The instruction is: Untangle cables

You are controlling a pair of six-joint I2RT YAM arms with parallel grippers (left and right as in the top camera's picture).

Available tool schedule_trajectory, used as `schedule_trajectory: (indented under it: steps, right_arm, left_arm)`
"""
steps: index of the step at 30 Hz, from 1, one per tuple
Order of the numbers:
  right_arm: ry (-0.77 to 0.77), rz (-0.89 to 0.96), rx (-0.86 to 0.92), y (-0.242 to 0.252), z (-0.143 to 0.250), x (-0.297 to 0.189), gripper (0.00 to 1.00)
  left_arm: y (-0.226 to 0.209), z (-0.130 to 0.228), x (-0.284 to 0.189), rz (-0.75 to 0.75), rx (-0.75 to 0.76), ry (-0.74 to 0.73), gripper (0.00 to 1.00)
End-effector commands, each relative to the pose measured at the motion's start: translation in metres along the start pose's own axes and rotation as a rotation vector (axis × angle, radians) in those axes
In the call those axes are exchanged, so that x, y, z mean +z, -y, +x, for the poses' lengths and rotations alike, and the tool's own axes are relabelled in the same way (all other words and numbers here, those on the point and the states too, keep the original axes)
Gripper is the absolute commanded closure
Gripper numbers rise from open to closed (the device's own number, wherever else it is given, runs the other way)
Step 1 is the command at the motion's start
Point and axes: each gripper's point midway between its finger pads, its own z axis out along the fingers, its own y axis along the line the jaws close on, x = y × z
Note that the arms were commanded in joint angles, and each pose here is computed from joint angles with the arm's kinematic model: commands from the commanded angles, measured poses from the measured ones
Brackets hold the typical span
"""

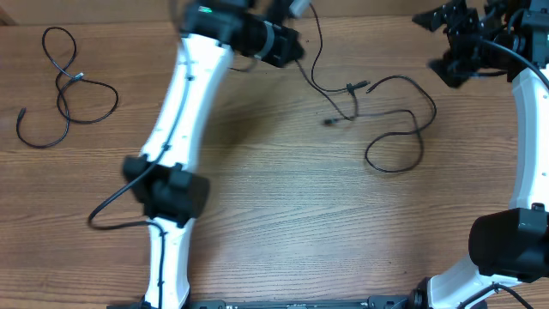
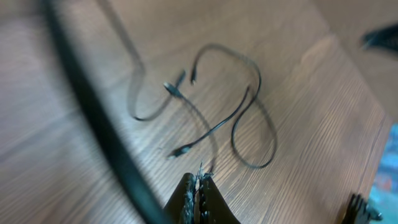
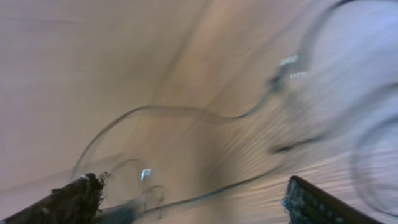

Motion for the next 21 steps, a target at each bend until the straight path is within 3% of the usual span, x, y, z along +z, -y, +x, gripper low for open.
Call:
schedule_trajectory:
  steps: [1,5,10,16,21]
  right_arm:
    - [0.193,0.197,-0.035,0.029,-0.024,-0.015,0.00]
    - [0.205,0.337,-0.014,0.061,-0.021,-0.011,0.00]
    - [0.088,0.426,0.006,0.094,0.010,0.015,0.00]
    - [-0.188,0.380,-0.151,0.109,0.085,0.072,0.00]
    - [-0.252,0.408,-0.199,0.133,0.119,0.101,0.00]
  left_arm:
    - [0.043,-0.026,-0.092,0.023,0.062,0.167,0.96]
    - [0.059,-0.039,-0.169,-0.041,0.112,0.319,0.96]
    - [0.091,-0.047,-0.248,-0.079,0.102,0.501,0.96]
    - [0.118,-0.038,-0.283,-0.117,0.142,0.565,0.96]
    - [0.094,-0.012,-0.296,-0.320,0.021,0.530,0.96]
